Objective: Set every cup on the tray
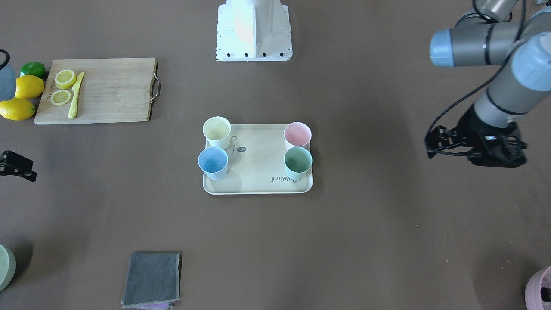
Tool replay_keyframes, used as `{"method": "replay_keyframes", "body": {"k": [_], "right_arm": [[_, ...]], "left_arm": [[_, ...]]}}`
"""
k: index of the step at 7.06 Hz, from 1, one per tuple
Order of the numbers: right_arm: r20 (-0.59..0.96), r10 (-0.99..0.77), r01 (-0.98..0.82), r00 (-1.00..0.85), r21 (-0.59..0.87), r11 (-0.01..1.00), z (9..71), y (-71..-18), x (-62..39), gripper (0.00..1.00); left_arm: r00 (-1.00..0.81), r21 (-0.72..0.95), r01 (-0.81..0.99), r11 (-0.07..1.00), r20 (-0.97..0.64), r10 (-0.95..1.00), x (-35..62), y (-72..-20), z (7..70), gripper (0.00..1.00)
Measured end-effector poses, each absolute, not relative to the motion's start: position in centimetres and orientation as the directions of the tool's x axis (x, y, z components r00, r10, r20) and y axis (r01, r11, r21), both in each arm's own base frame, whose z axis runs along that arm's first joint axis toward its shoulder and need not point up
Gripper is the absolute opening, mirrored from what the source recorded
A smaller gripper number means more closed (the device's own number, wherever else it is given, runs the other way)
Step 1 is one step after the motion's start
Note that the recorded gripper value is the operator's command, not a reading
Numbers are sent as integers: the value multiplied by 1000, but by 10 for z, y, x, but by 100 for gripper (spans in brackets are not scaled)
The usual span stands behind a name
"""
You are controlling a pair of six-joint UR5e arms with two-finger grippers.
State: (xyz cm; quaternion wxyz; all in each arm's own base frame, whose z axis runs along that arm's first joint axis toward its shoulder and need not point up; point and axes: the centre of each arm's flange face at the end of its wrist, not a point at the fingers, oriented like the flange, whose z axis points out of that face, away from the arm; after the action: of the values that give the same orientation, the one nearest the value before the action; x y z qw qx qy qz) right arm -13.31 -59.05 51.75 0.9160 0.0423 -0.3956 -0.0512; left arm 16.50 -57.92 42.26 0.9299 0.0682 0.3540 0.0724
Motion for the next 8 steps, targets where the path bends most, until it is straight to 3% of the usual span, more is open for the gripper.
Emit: {"method": "replay_keyframes", "body": {"k": [3,8], "right_arm": [[696,-143,84,703,118,989,548,-586,-93,100],[692,-120,70,712,100,993,561,-579,-76,100]], "left_arm": [[728,194,-137,971,-645,232,76,-553,496,98],[721,169,-134,976,-659,214,65,-530,524,98]]}}
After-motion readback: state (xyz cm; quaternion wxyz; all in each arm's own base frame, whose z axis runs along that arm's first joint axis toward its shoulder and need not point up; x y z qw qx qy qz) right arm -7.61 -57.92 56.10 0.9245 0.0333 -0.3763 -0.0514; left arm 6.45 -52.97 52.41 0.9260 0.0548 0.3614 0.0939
